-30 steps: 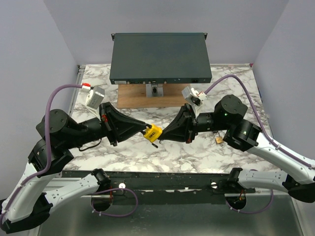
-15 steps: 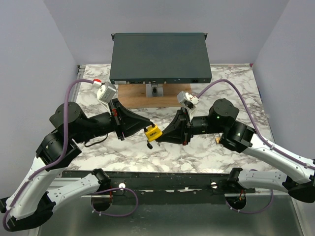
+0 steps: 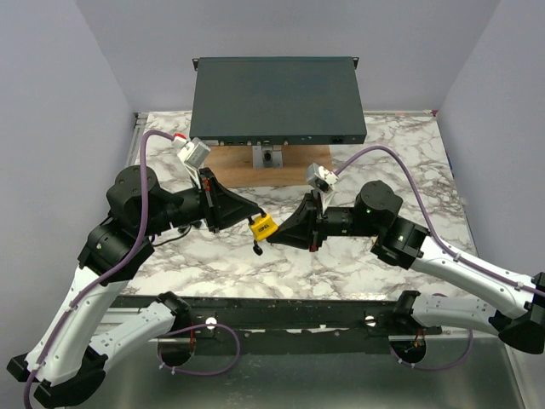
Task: Lock with the key
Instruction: Lock the lock, then place the lock at the center of the board.
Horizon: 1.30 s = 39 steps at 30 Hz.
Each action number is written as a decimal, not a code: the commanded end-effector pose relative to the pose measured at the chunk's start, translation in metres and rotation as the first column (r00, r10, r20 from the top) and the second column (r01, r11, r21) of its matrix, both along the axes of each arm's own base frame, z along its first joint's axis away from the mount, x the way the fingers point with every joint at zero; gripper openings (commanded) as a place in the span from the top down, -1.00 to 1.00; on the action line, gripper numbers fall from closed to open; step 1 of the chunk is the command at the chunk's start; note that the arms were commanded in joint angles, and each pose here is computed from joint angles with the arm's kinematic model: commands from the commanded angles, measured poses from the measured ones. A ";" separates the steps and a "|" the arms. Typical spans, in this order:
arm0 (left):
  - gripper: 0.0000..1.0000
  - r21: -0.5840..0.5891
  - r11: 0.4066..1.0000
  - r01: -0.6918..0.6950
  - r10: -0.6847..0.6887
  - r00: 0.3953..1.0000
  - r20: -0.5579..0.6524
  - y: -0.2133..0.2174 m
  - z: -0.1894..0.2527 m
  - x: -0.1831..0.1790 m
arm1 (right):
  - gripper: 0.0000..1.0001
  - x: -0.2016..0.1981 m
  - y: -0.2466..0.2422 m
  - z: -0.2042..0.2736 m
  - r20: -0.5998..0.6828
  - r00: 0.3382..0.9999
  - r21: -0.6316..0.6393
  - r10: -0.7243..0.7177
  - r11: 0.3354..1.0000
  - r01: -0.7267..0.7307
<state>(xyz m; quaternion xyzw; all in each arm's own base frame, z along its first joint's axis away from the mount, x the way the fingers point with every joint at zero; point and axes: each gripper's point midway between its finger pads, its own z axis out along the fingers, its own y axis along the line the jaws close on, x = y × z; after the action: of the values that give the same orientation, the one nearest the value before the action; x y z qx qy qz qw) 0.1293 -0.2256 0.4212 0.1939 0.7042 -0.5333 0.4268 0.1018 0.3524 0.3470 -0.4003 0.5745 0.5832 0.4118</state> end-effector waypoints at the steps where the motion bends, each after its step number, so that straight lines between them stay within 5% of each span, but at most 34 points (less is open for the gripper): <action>1: 1.00 -0.147 0.986 -0.080 0.109 0.974 0.199 0.014 0.051 0.008 | 0.98 -0.015 -0.005 -0.046 -0.131 0.989 -0.097 0.070 0.992 -0.083; 14: 1.00 -0.152 0.980 -0.129 0.160 0.965 0.209 0.018 0.047 0.016 | 0.99 -0.014 -0.013 -0.061 -0.251 0.964 -0.042 0.088 0.994 -0.101; 19: 1.00 -0.069 0.963 -0.260 0.266 0.958 0.107 0.024 0.016 0.042 | 0.99 0.025 -0.024 -0.087 -0.286 0.946 -0.130 -0.156 0.984 0.123; 24: 1.00 0.030 0.941 -0.336 0.337 0.941 -0.034 0.021 -0.048 0.065 | 0.99 0.081 -0.049 -0.125 -0.286 0.820 -0.291 -0.496 0.860 0.419; 29: 1.00 0.052 0.939 -0.341 0.345 0.923 -0.170 0.004 -0.113 0.082 | 0.99 0.122 -0.079 -0.167 -0.314 0.624 -0.433 -0.716 0.693 0.577; 39: 1.00 0.135 0.914 -0.381 0.403 0.828 -0.391 -0.037 -0.236 0.137 | 0.99 0.180 -0.114 -0.212 -0.366 0.428 -0.533 -0.826 0.563 0.631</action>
<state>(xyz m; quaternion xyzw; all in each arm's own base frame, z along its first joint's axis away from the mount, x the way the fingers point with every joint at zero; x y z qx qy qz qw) 0.2279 -0.2336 0.1765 -0.0206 0.8567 -0.3914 0.3353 0.2656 0.2483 0.1464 -0.0065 0.8622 0.3542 0.3621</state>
